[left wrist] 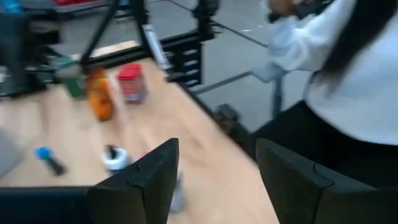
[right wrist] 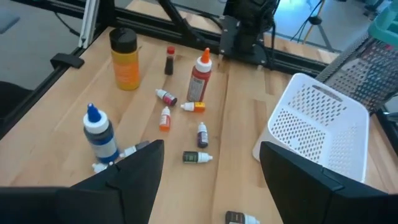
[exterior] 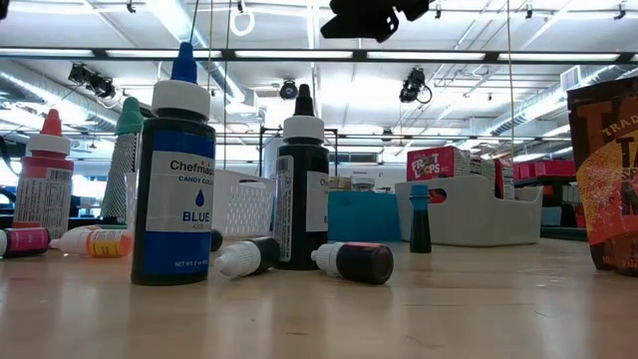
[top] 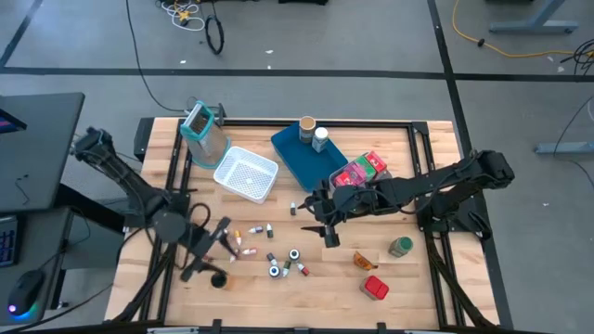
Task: Pick & Place Kitchen Items
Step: Put the orange seasoning bottle into the blue bin
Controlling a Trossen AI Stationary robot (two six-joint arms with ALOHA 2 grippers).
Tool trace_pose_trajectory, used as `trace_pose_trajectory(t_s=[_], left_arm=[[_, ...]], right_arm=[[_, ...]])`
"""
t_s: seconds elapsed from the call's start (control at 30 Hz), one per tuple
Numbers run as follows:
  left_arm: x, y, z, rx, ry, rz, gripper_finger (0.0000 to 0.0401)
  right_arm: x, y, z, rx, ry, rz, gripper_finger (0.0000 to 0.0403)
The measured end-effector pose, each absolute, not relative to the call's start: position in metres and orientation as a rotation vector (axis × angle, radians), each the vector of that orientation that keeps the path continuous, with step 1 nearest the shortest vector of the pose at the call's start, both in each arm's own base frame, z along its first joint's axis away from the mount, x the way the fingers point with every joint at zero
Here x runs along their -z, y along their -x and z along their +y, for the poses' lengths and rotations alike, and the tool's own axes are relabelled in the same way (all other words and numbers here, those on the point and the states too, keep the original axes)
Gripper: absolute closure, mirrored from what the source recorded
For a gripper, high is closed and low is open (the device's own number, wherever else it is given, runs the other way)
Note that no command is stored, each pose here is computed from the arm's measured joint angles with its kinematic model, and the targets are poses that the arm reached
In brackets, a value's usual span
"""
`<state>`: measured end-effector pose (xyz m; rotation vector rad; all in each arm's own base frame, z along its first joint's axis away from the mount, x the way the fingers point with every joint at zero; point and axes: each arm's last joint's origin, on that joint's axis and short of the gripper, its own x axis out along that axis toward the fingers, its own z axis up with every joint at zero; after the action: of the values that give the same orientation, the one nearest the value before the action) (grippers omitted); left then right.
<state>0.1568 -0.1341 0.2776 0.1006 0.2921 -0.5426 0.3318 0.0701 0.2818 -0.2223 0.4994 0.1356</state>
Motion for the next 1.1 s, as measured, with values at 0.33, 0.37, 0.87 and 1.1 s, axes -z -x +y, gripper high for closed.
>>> trace_pose_trajectory(t_s=[0.33,0.37,0.87,1.1], left_arm=[[-0.272,-0.137,-0.160,0.618,0.001,0.362,0.0179],[-0.269,-0.137,-0.162,0.626,-0.005,0.376,0.0180],[-0.237,-0.148,-0.183,0.610,-0.036,0.533,0.0181],[-0.225,-0.151,-0.185,0.531,-0.020,0.598,0.0165]], right_arm=[[-0.283,-0.332,0.070,-0.136,0.223,0.485,0.0128],[-0.283,-0.332,0.070,-0.136,0.224,0.485,0.0128],[-0.283,-0.333,0.070,-0.129,0.196,0.485,0.0128],[-0.283,-0.333,0.070,-0.122,0.168,0.489,0.0128]])
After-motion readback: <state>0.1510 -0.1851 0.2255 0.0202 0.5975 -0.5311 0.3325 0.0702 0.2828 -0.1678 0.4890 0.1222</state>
